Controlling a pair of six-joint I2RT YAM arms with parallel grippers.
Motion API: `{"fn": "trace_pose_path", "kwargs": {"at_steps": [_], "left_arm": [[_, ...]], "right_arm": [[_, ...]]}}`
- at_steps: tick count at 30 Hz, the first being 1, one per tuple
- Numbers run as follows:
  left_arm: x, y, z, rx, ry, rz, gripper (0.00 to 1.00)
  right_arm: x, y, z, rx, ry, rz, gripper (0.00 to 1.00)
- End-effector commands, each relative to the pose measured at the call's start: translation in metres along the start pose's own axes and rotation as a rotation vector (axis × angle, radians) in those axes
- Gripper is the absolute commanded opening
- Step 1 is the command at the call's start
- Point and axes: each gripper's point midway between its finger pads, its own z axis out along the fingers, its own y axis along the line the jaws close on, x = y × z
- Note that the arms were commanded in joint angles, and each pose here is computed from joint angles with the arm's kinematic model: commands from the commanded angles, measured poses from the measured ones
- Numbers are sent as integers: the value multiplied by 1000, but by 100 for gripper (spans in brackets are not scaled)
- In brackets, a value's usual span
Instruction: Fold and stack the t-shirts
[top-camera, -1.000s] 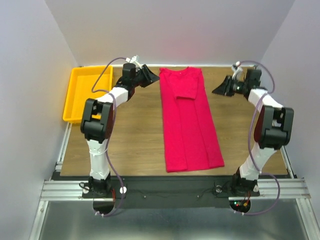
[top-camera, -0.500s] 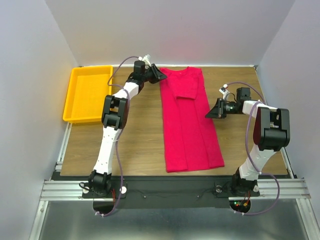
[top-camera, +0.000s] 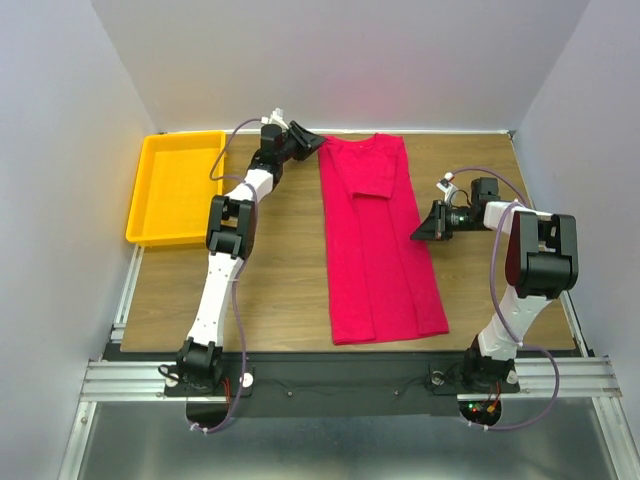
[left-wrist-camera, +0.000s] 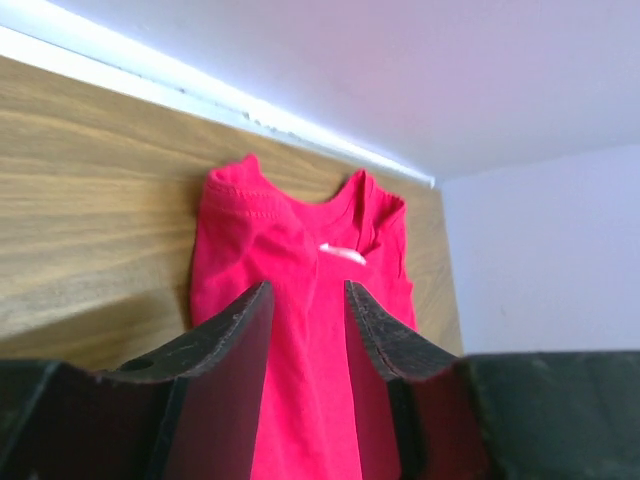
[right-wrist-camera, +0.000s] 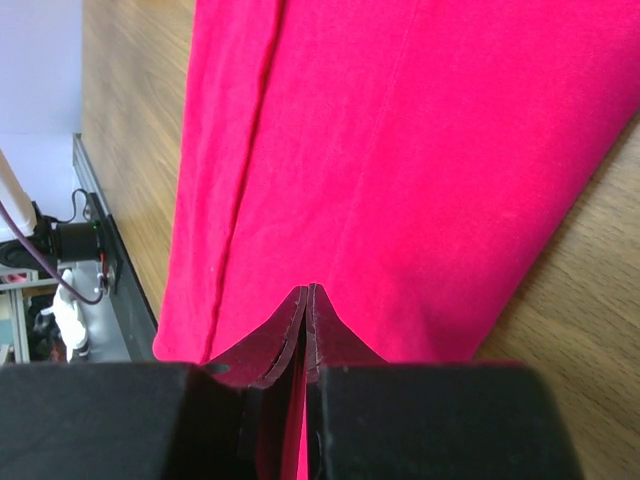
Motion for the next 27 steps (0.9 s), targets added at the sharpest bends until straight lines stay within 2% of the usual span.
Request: {"fn": "trace_pose_path", "kwargs": {"at_steps": [1, 15, 27], "left_arm": [[-34, -46, 4, 133, -118, -18, 47], [-50, -73, 1, 240, -194, -76, 49], [-22, -47, 20, 183, -178, -182, 53]], "right_arm": [[-12, -1, -1, 12, -10, -44, 7], [-10, -11, 2, 35, 4, -30, 5], [-13, -11, 0, 48, 0, -35, 4]]}}
